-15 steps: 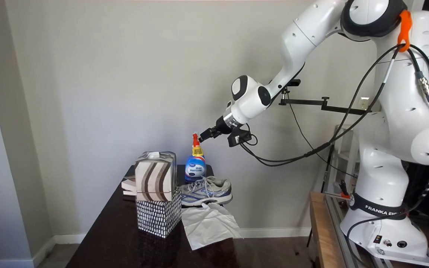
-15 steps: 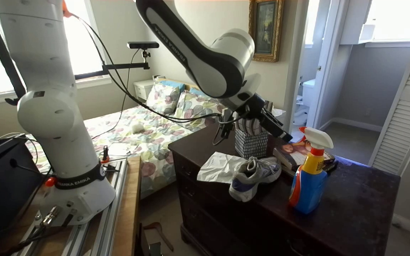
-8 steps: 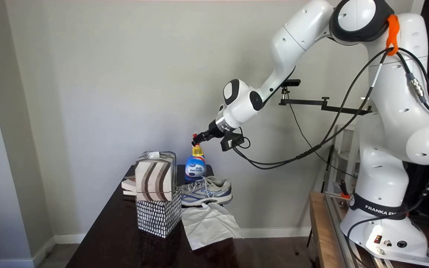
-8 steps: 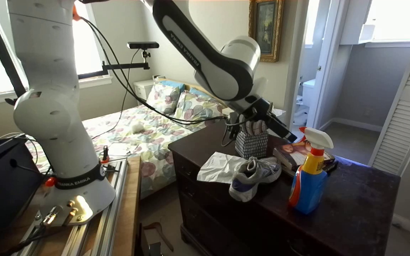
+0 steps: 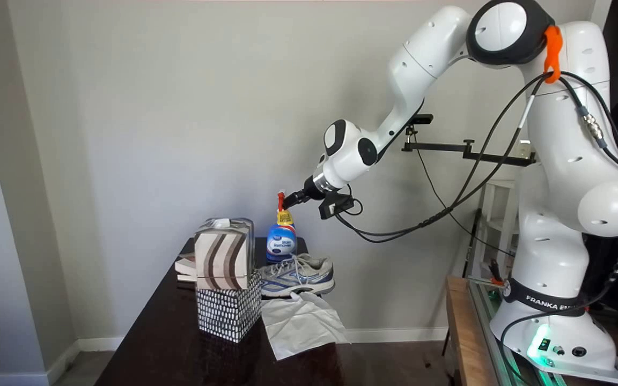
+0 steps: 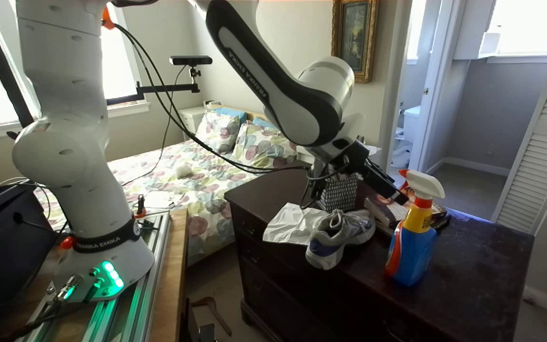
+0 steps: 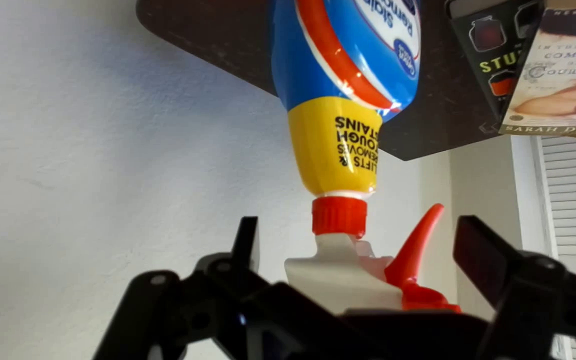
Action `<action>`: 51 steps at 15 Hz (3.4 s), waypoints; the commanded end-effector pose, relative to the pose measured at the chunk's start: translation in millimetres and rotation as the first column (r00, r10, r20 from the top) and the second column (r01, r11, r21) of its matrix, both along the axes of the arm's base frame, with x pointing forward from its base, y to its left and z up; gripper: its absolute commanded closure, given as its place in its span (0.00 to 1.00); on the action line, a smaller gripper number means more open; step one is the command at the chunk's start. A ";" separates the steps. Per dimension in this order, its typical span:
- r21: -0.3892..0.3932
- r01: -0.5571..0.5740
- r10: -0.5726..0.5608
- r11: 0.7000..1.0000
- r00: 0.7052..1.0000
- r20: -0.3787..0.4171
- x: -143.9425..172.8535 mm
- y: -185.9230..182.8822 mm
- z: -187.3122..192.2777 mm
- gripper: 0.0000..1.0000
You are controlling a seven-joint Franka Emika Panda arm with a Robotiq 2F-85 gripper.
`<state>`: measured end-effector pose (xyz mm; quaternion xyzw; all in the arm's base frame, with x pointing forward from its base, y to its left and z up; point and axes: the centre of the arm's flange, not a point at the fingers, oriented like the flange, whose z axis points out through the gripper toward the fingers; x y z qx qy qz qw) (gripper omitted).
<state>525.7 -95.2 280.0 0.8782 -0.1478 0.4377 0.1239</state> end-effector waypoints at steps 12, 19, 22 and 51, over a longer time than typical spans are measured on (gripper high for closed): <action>-0.049 -0.020 0.022 0.999 0.999 0.037 18.1 -26.6 -26.2 0.00; -0.071 -0.053 0.057 0.996 0.997 0.049 23.0 -28.7 -25.9 0.00; -0.073 -0.069 0.071 0.995 0.997 0.035 24.6 -31.3 -31.9 0.00; -0.061 -0.068 0.067 0.996 0.998 -0.007 25.5 -51.1 -36.9 0.00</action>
